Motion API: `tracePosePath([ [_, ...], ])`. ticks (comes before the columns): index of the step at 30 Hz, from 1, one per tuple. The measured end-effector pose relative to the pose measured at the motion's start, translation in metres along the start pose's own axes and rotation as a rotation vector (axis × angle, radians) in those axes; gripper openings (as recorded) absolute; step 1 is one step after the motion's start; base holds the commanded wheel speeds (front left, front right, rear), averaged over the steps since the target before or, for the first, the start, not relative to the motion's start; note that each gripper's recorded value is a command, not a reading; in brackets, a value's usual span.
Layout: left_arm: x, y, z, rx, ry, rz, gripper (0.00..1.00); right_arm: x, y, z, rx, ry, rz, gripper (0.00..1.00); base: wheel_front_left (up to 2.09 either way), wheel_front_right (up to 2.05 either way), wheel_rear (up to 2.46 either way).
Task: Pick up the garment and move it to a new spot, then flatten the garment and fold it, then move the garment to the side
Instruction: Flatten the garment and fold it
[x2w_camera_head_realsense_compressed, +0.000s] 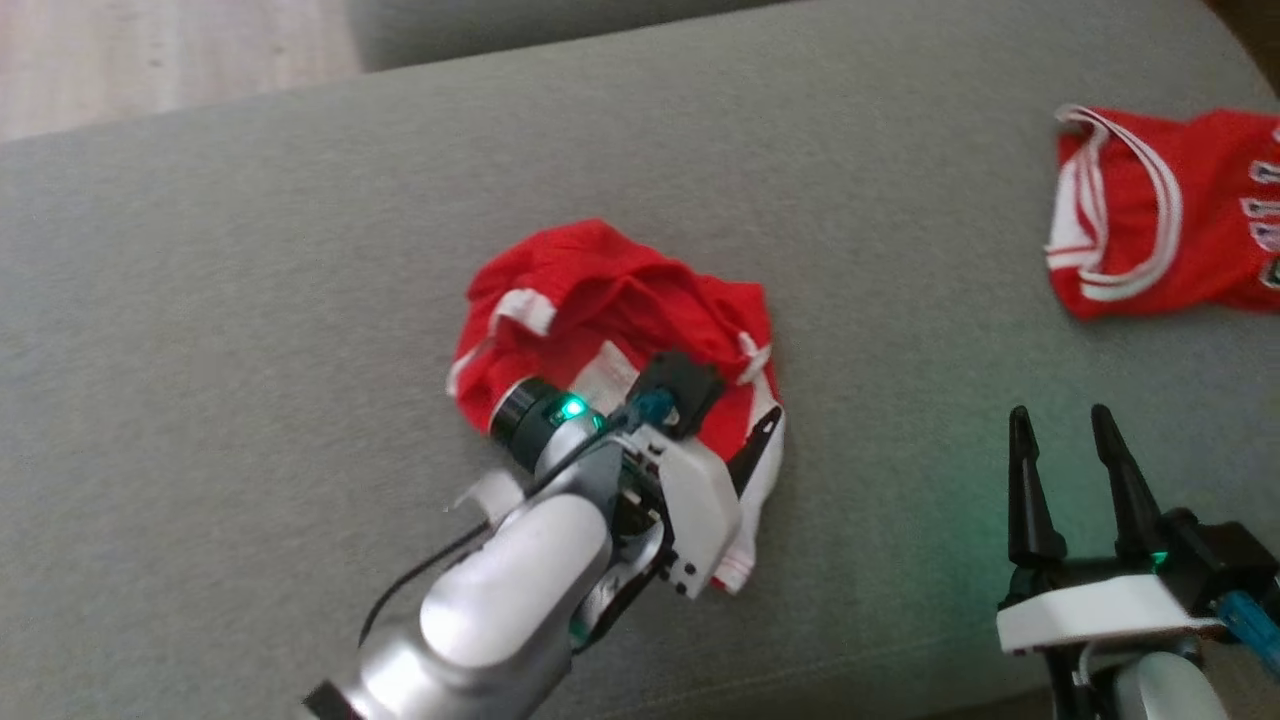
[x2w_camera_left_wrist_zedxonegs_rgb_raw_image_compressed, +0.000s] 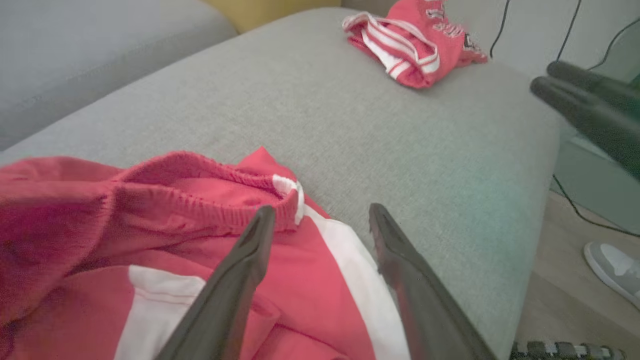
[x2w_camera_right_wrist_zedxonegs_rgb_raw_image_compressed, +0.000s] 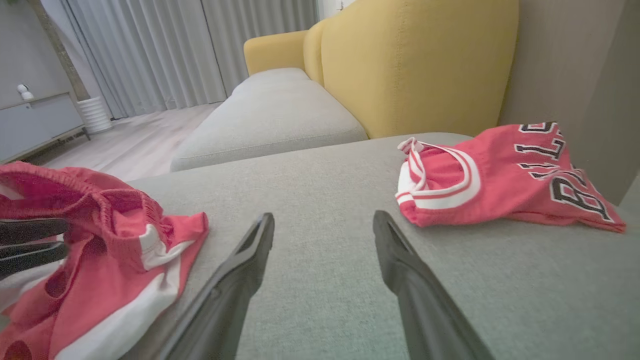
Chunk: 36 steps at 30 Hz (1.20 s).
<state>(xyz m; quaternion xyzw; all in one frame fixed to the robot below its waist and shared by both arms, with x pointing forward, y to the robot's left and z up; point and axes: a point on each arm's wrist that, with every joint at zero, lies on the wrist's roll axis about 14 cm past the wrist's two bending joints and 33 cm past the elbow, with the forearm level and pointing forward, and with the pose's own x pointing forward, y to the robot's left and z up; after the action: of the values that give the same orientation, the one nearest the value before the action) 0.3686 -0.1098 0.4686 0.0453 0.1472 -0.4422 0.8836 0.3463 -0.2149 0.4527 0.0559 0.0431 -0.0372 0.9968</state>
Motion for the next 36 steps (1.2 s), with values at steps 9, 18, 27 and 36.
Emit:
tracePosePath([
  [9,0.037,0.011,-0.006,0.056,0.116,0.0,1.0,-0.006,-0.019,-0.006,0.008,0.023,-0.065,1.0,0.0,0.0,0.0],
  [18,0.039,0.01,-0.039,0.029,0.243,-0.002,0.87,-0.011,-0.024,-0.005,0.016,0.021,-0.085,1.0,0.0,0.0,0.0],
  [27,0.052,0.015,-0.026,0.0,0.187,0.001,0.0,-0.018,-0.032,-0.006,0.018,0.026,-0.114,1.0,0.0,0.0,0.0],
  [36,0.075,0.08,0.122,0.076,-0.214,0.075,0.0,-0.018,-0.038,-0.01,0.02,0.039,-0.134,1.0,0.0,0.0,0.0],
])
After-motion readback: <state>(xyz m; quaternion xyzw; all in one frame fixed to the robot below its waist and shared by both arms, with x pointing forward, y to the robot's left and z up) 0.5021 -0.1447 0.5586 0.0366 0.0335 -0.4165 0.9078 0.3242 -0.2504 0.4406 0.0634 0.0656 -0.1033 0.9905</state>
